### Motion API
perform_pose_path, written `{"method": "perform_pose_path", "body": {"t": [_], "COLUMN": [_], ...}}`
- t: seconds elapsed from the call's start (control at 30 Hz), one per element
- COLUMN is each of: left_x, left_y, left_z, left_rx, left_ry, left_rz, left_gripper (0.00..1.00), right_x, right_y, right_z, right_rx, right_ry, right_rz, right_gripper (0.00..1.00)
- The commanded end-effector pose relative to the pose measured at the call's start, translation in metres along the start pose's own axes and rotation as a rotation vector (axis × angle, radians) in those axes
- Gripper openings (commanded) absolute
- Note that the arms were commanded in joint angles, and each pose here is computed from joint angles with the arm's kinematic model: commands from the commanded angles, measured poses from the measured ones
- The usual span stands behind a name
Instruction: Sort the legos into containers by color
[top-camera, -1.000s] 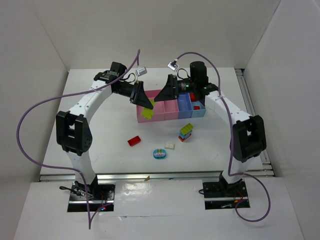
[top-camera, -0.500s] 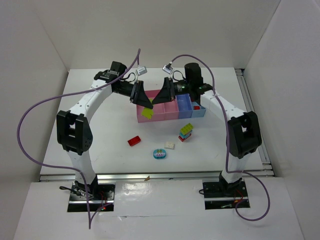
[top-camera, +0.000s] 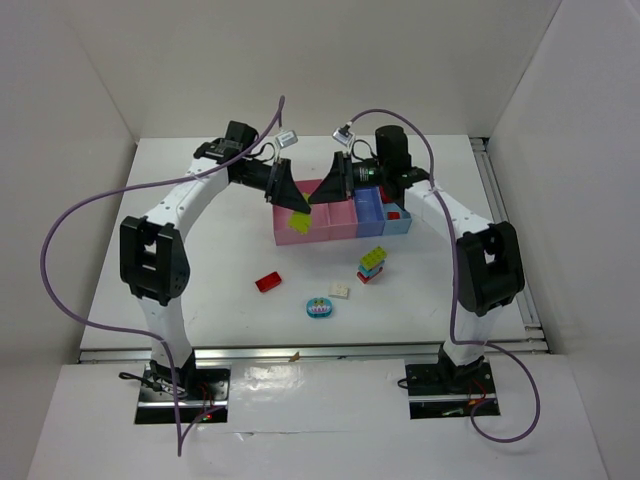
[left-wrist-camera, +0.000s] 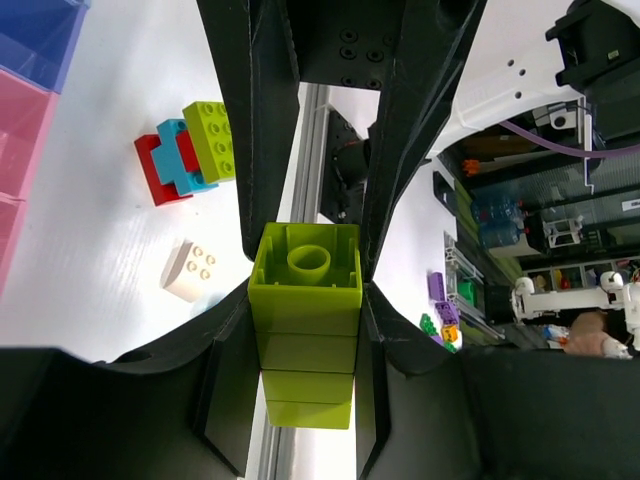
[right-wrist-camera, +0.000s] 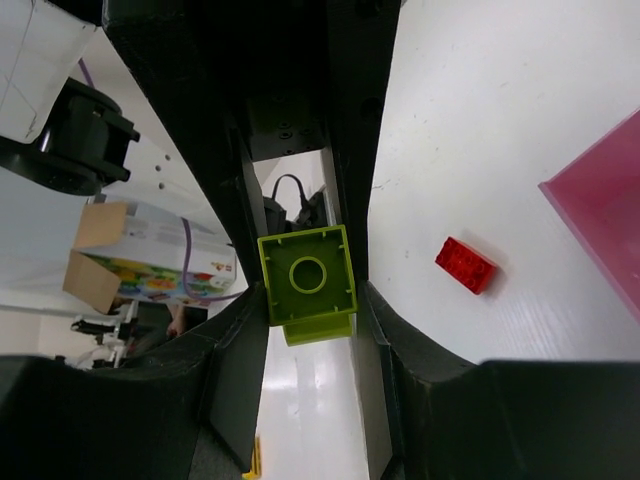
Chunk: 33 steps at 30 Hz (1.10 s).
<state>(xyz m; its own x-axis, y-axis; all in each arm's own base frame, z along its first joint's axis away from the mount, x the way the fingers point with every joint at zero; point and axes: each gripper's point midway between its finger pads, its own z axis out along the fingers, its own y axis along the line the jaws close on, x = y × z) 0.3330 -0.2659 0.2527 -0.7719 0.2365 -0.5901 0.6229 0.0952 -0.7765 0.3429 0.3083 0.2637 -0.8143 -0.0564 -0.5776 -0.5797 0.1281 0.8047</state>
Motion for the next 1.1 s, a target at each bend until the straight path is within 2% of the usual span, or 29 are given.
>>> {"method": "perform_pose_path", "body": {"t": [0.0, 0.27, 0.4, 0.67, 0.8, 0.83, 0.97, 1.07], "left_x": [0.008, 0.014, 0.015, 0.013, 0.008, 0.006, -0.010, -0.018], "left_y": [-0.001, 0.020, 0.041, 0.058, 0.068, 0.071, 0.076, 0.077], "left_z": [-0.003, -0.002, -0.008, -0.029, -0.039, -0.040, -0.060, -0.077], "left_rx": [0.012, -0.022, -0.069, -0.140, -0.191, -0.210, -0.297, -0.377], "left_ry": [0.010, 0.019, 0.013, -0.041, -0.072, -0.077, -0.154, -0.207], "left_rz": [-0.043, -0.108, -0.171, -0.216, -0.232, -0.235, -0.265, -0.274], "left_gripper": [0.00, 0.00, 0.00, 0.00, 0.00, 0.00, 0.00, 0.00], "right_x": [-0.061, -0.091, -0.097, -0.107, -0.113, -0.103, -0.107, -0.092], "right_y": [-0.007, -0.008, -0.009, -0.028, -0.049, -0.065, -0.084, -0.108], "right_z": [-0.037, -0.063, -0.069, -0.077, -0.073, -0.060, -0.028, -0.004], "right_rx": [0.140, 0.169, 0.191, 0.314, 0.339, 0.356, 0.406, 0.460], "right_ry": [-0.239, -0.429, -0.458, -0.506, -0.498, -0.448, -0.374, -0.304], "right_rz": [-0.093, -0.100, -0.100, -0.105, -0.092, -0.053, -0.105, -0.075], "right_gripper": [0.04, 0.04, 0.03, 0.03, 0.03, 0.03, 0.03, 0.03]}}
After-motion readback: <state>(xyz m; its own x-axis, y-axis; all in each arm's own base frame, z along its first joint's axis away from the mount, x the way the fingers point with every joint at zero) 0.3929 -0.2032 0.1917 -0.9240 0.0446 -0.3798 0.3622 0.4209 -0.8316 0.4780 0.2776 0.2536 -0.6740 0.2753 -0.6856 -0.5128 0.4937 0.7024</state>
